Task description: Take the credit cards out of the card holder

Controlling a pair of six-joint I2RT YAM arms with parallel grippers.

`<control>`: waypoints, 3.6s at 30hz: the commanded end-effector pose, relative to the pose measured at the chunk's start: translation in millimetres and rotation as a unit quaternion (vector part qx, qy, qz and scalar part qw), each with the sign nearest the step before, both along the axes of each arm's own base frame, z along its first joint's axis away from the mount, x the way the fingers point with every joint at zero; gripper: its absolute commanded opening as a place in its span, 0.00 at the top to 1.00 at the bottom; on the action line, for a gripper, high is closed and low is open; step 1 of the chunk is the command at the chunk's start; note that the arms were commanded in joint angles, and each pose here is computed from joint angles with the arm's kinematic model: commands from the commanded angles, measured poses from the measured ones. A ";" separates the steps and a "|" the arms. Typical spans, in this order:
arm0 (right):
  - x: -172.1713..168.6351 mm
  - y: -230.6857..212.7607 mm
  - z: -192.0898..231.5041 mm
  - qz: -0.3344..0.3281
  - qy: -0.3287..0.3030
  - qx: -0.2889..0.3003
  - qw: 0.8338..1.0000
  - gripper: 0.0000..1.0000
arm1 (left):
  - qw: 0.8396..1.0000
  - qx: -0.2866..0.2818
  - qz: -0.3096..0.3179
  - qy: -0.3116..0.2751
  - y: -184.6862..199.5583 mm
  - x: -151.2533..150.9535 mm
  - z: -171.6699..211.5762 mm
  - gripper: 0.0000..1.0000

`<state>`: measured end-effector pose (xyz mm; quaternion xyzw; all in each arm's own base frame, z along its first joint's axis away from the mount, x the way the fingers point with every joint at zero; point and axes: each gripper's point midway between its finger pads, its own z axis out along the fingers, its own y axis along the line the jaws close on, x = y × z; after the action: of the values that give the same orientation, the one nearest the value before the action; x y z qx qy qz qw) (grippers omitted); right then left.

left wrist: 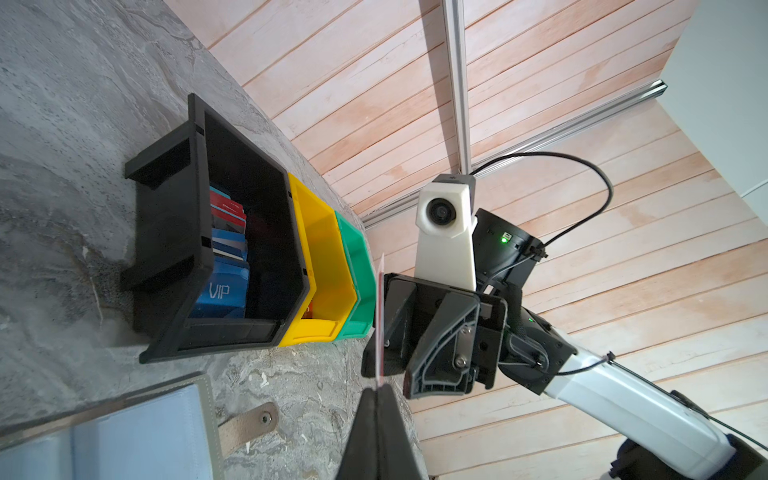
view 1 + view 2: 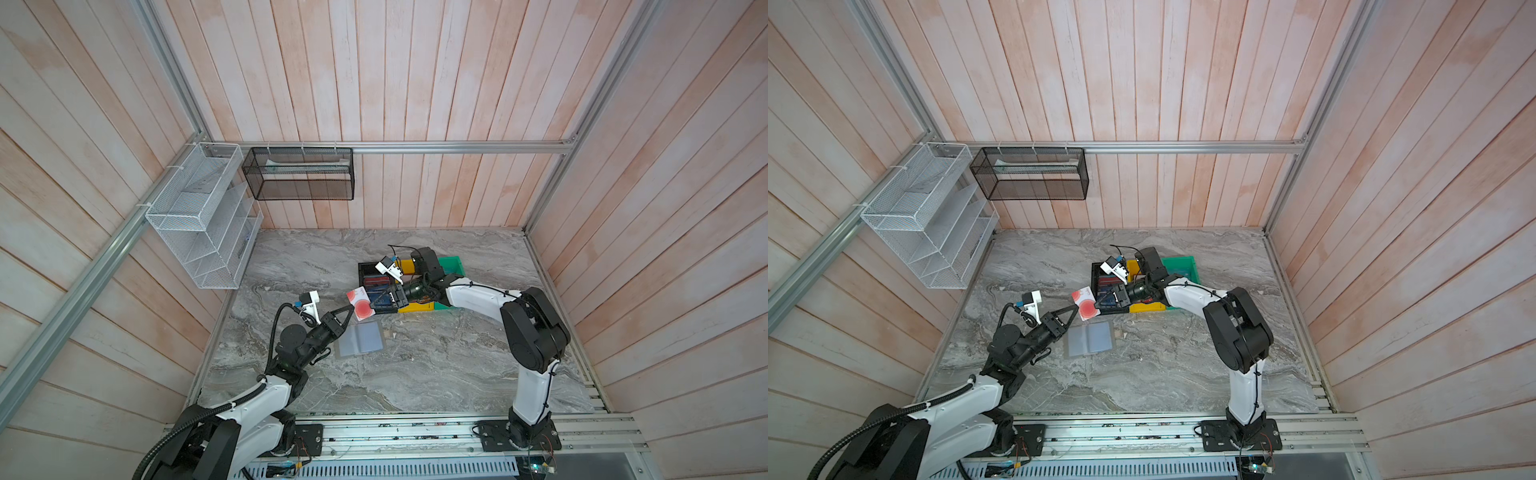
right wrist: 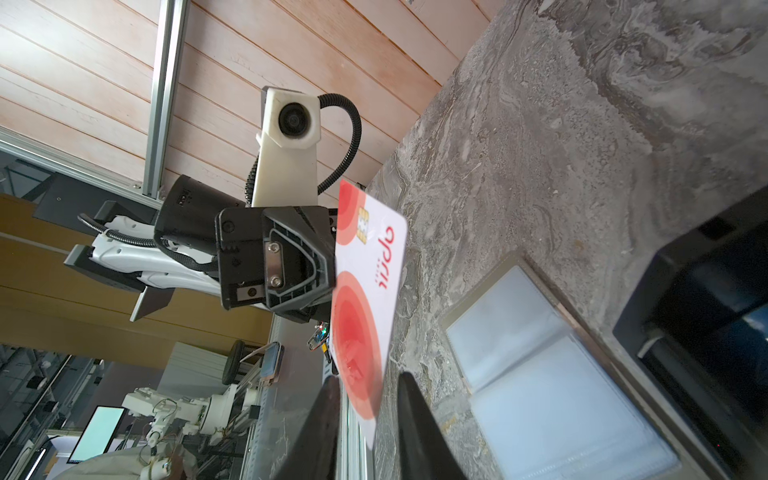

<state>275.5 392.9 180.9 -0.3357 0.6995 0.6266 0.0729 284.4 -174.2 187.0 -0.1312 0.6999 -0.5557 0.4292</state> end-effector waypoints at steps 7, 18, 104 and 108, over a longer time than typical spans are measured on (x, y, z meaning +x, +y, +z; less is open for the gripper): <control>-8.8 10.7 3.8 0.032 0.001 0.018 0.999 0.84 | 1.000 -0.007 -0.003 -0.023 -3.4 3.9 15.9 1.00; -9.6 -0.4 10.1 0.034 -0.011 0.017 0.999 1.00 | 0.999 0.043 -0.012 0.006 -6.8 5.6 1.8 0.95; 120.7 -274.2 -93.5 0.162 -0.442 -0.530 0.705 1.00 | 0.968 0.220 0.066 0.103 52.9 37.9 -34.1 0.52; 119.2 -273.2 -99.3 0.168 -0.437 -0.531 0.706 1.00 | 0.968 0.218 0.063 0.107 52.0 39.6 -37.7 0.52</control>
<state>394.4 116.1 86.0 -0.6633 0.7406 -0.0730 0.0788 321.8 -123.1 150.6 -0.1360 0.8391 -0.3418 0.4008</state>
